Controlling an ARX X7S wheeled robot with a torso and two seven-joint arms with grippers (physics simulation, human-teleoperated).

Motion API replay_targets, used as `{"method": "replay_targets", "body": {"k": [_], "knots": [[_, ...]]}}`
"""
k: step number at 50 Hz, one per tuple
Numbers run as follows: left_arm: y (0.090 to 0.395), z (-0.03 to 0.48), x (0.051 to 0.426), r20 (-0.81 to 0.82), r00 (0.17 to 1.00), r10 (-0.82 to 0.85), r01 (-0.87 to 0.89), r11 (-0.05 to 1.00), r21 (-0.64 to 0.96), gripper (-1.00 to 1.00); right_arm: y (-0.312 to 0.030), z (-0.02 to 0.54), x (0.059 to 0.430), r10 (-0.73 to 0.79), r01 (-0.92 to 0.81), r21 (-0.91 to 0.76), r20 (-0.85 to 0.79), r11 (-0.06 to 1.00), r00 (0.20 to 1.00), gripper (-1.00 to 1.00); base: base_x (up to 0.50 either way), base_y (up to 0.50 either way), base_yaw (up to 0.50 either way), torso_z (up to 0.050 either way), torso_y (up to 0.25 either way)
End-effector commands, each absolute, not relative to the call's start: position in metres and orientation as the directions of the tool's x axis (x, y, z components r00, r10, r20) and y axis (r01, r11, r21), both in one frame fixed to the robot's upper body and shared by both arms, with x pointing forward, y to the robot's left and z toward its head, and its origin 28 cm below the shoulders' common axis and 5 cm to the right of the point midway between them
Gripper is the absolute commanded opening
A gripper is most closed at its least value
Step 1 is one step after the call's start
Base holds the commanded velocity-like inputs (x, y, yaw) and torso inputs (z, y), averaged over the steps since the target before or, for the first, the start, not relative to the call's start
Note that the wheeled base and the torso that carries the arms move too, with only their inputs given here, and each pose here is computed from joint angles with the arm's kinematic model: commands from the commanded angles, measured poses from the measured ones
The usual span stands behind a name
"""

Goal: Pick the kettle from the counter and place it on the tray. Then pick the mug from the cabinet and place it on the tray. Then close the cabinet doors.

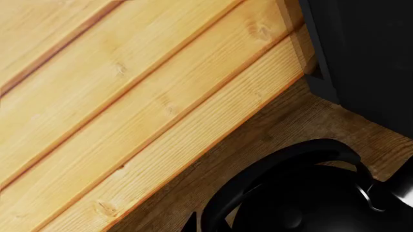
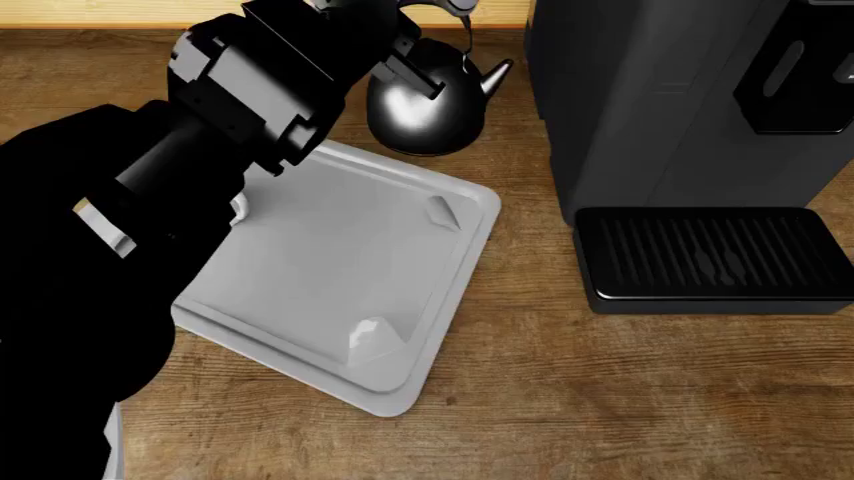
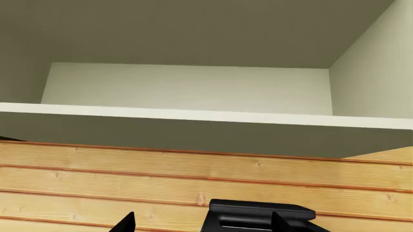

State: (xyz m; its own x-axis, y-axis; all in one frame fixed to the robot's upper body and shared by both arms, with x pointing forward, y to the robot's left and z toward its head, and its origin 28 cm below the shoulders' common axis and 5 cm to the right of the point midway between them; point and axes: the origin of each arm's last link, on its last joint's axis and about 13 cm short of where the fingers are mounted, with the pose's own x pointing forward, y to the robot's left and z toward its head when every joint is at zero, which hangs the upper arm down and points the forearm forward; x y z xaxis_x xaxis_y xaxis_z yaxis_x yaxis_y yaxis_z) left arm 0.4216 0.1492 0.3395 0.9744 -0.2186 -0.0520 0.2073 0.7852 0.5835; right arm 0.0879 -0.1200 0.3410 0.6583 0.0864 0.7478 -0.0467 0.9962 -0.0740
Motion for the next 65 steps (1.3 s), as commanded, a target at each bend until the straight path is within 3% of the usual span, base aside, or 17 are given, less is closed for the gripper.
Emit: {"method": "replay_targets", "body": {"k": [1,14,40,65], "knots": [[0.150,0.338,0.423,-0.039,0.976,-0.214,0.197,0.788,0.584,-1.00,-0.121,0.340,0.089,0.086,-0.049,-0.071,0.747,0.996,0.660,1.00,0.00,0.00,0.00,0.000,0.000],[0.153,0.352,0.423,0.058,0.982,-0.180,0.120,0.830,0.545,-1.00,-0.120,0.339,0.089,0.086,-0.052,-0.069,0.747,0.996,0.659,1.00,0.00,0.00,0.00,0.000,0.008],[0.158,0.347,0.426,0.083,0.977,-0.198,0.128,0.849,0.513,-1.00,-0.121,0.338,0.090,0.087,-0.059,-0.064,0.745,0.996,0.661,1.00,0.00,0.00,0.00,0.000,0.214],[0.192,0.333,0.343,0.150,0.934,-0.324,0.207,0.834,0.512,-1.00,-0.117,0.326,0.101,0.098,-0.089,-0.050,0.718,0.995,0.689,1.00,0.00,0.00,0.00,0.000,0.000]]}}
